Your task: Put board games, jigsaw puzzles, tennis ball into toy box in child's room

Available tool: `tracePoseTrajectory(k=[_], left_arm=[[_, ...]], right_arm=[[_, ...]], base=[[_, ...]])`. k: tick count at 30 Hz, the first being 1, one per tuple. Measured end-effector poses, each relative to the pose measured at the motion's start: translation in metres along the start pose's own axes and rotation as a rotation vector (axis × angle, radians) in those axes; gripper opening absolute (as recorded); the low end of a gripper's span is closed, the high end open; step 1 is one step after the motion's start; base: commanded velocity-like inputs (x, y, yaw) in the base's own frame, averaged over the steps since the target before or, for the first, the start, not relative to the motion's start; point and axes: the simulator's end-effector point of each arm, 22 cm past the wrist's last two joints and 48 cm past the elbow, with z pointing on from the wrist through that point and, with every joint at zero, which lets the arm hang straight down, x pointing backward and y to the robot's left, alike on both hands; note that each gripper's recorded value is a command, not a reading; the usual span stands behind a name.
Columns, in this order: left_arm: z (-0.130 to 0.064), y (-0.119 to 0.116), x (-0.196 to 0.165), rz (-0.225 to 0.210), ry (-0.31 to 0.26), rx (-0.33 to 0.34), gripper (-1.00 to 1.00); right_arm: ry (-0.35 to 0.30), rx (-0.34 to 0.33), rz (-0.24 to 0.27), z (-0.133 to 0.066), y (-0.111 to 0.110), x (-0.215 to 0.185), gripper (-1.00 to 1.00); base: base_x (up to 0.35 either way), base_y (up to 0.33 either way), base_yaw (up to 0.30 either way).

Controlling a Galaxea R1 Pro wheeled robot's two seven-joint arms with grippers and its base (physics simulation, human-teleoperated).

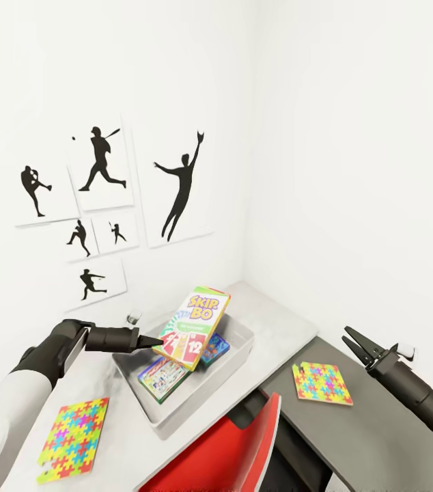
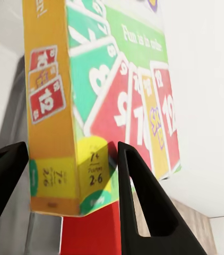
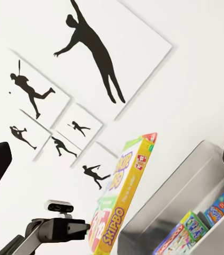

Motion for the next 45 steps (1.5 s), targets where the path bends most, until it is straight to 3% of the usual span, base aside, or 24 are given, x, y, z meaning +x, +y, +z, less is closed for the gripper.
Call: tracePoseTrajectory(k=[9, 26, 45], left_arm=[[0.001, 0.008, 0.002, 0.01, 0.001, -0.005, -1.0], [0.006, 0.034, 0.016, -0.001, 0.049, -0.071, -1.0], [0.004, 0.048, 0.001, -0.003, 0.048, -0.108, -1.0]], right_arm=[[0.006, 0.011, 0.008, 0.001, -0.007, 0.003, 1.0], [0.017, 0.034, 0.023, 0.001, -0.02, 0.009, 1.0], [0.029, 0.056, 0.04, 0.002, -0.034, 0.016, 1.0]], base=[[0.0, 0.0, 0.0], [0.0, 0.0, 0.0], [0.0, 0.0, 0.0]])
